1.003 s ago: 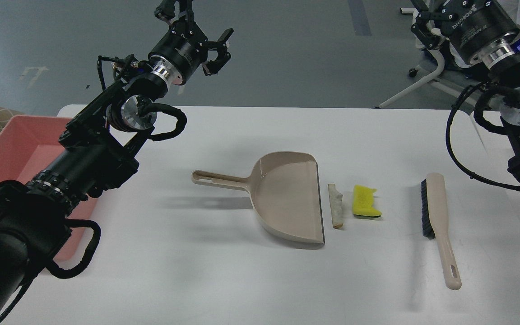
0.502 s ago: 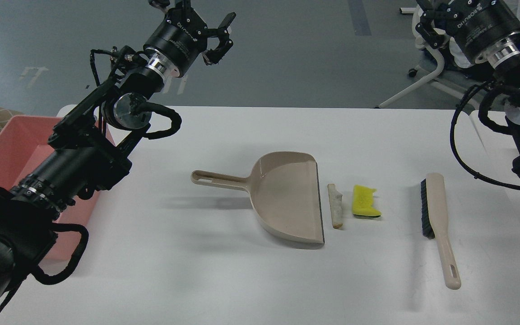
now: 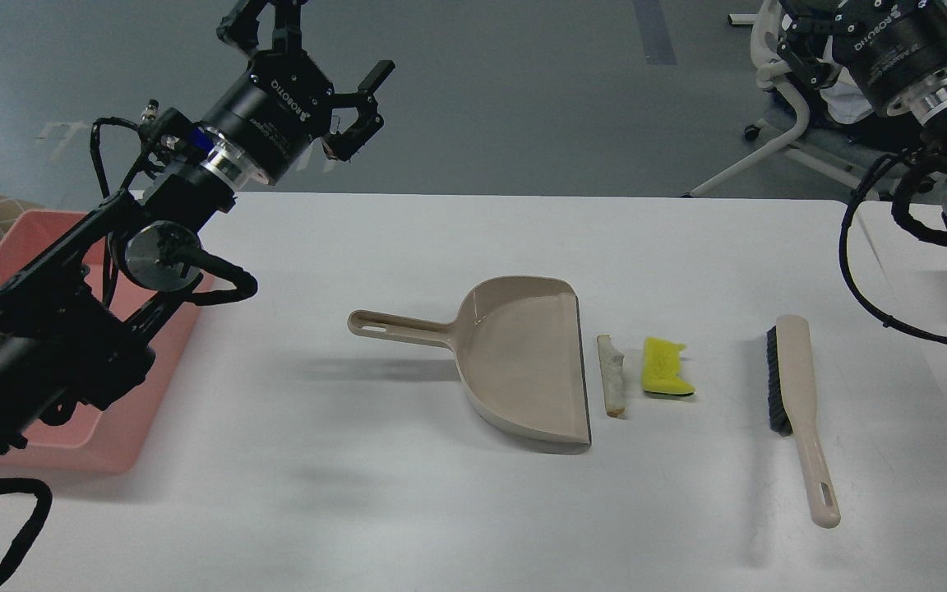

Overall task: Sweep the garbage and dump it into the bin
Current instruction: 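Lower the left gripper toward the beige dustpan handle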

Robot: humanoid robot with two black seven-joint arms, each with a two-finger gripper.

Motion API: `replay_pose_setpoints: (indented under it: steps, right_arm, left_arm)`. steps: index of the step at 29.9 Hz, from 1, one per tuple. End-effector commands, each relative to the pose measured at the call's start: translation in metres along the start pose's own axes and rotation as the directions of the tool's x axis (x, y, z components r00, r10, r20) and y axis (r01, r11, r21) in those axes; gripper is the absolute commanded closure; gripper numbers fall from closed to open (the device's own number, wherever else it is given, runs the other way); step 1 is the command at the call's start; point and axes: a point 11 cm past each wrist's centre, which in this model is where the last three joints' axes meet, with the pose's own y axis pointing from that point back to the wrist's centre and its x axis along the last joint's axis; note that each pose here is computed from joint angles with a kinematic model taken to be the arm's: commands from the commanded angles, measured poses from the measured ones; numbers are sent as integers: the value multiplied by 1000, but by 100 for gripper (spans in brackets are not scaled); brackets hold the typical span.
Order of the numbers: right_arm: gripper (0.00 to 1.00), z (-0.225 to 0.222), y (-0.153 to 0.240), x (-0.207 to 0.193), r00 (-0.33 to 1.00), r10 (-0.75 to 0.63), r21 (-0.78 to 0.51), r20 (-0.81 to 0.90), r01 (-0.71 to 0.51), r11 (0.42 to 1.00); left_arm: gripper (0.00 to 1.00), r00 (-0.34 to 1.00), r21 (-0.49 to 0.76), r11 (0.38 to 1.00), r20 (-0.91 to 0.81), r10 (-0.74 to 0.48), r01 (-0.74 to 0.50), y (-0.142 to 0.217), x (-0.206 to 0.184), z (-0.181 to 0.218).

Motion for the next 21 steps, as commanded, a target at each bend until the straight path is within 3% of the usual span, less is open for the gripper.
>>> replay_pose_setpoints:
  steps: [1, 7, 21]
  right_arm:
    - [0, -4, 0, 0, 1000, -2, 5, -8, 3, 1000]
    - [0, -14, 7, 9, 1000, 8, 9, -30, -7, 1000]
    - [0, -14, 13, 9, 998, -4, -13, -55, 3, 1000]
  left_arm:
    - [2, 1000, 20, 1000, -9, -3, 3, 16, -3, -8]
    - [2, 1000, 29, 999, 18, -23, 23, 28, -12, -1]
    - [2, 994, 157, 987, 110, 8, -25, 103, -6, -8]
